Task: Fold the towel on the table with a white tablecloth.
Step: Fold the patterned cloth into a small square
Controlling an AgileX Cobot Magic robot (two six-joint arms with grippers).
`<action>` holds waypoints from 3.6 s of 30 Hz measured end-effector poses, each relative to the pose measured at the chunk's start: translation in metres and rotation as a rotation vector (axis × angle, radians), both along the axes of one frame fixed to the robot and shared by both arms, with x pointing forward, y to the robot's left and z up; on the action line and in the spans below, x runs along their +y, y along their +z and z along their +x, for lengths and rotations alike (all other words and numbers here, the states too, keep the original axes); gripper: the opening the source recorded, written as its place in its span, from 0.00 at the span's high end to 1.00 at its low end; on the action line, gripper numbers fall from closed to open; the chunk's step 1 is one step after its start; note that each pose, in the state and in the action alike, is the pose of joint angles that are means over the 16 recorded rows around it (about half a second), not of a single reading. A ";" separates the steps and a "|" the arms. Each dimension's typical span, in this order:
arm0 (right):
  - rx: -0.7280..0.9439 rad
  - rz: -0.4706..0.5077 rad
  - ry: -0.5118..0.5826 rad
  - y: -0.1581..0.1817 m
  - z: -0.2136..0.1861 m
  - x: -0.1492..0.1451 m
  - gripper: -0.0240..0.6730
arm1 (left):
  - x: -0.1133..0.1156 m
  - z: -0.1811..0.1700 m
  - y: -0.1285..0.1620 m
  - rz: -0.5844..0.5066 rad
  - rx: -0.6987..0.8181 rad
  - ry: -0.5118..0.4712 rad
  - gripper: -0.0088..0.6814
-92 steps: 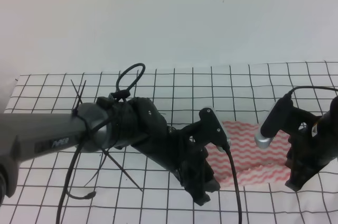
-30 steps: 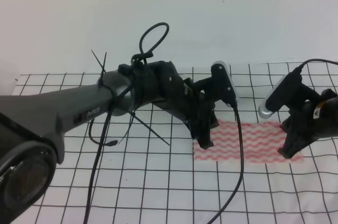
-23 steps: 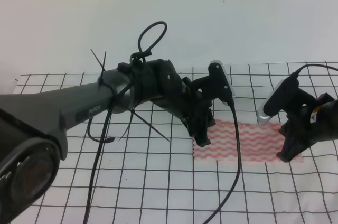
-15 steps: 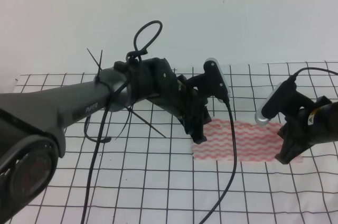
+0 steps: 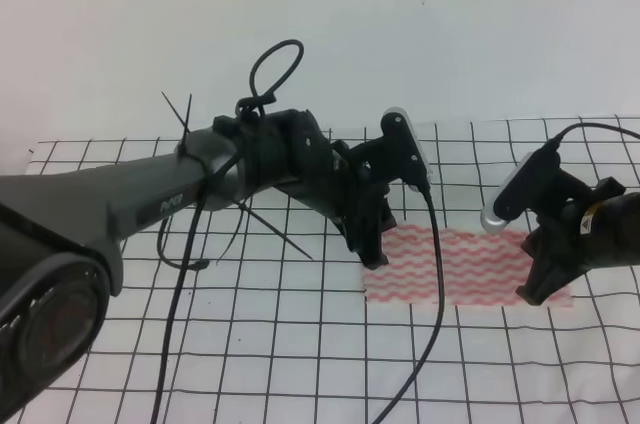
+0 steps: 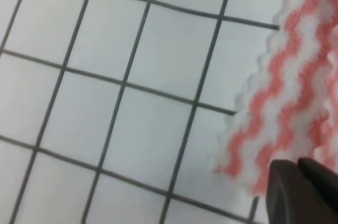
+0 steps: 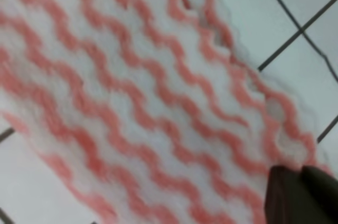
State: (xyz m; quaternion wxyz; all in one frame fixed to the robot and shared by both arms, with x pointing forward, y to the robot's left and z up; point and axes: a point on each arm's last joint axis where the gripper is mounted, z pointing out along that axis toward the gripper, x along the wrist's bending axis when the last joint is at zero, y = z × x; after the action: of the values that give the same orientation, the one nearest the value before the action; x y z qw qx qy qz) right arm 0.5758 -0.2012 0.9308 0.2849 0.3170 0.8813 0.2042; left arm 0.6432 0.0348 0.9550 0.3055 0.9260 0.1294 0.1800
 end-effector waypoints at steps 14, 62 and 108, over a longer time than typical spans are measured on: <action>-0.022 0.007 -0.056 0.031 0.018 -0.015 0.47 | 0.030 -0.005 0.051 -0.044 0.067 0.096 0.93; 0.464 -0.100 0.551 0.009 0.096 0.110 0.62 | 0.150 -0.088 0.095 -0.396 0.318 0.431 0.99; 0.489 -0.142 0.614 0.005 0.098 0.125 0.63 | 0.150 -0.087 0.094 -0.399 0.314 0.438 0.99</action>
State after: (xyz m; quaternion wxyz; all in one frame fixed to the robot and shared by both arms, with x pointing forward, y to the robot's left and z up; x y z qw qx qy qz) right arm 0.6743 -0.0764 0.9360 0.0134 0.0574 0.9888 0.1368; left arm 0.5562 0.1845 1.0493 0.4112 0.8146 0.4035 0.0676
